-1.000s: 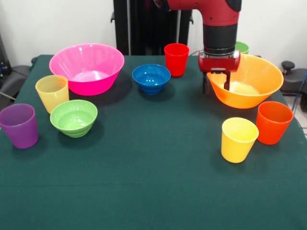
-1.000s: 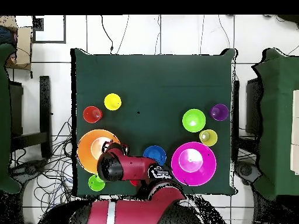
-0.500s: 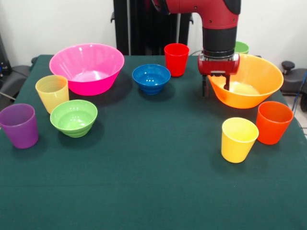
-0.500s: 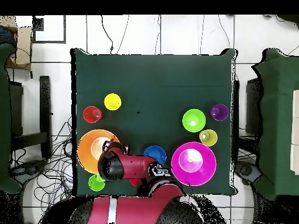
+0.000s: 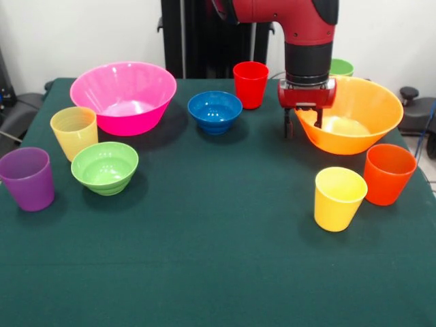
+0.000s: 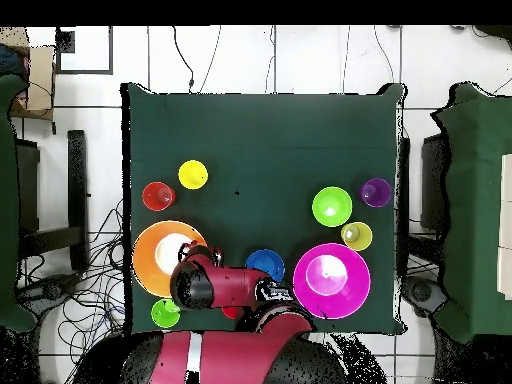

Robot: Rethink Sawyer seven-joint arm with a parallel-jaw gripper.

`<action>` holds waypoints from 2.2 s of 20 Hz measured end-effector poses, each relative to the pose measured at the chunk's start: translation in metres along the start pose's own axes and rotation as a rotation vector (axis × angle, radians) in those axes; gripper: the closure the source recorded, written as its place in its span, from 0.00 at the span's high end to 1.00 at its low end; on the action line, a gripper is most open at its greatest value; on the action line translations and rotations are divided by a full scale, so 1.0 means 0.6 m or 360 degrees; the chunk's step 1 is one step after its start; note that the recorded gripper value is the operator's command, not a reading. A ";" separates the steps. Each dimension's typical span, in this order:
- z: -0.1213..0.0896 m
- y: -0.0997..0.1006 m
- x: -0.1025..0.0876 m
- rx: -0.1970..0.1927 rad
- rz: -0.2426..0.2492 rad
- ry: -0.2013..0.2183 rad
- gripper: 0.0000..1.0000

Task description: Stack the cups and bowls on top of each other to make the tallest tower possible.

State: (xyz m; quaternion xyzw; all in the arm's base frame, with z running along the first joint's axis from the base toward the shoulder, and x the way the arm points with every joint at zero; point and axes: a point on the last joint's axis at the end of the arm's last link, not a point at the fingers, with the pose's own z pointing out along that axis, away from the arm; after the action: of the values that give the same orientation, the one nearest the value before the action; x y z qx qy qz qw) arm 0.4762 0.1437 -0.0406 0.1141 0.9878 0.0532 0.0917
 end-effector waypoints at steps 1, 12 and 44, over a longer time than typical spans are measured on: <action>0.000 0.000 0.000 0.0000 -0.0001 0.0000 1.00; -0.001 -0.007 0.001 0.0009 -0.0017 -0.0004 1.00; -0.008 -0.010 0.002 0.0019 -0.0058 -0.0017 0.00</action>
State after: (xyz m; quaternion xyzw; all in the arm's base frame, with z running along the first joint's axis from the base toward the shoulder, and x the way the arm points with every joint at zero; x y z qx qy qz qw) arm 0.4728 0.1376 -0.0370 0.0968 0.9895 0.0450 0.0971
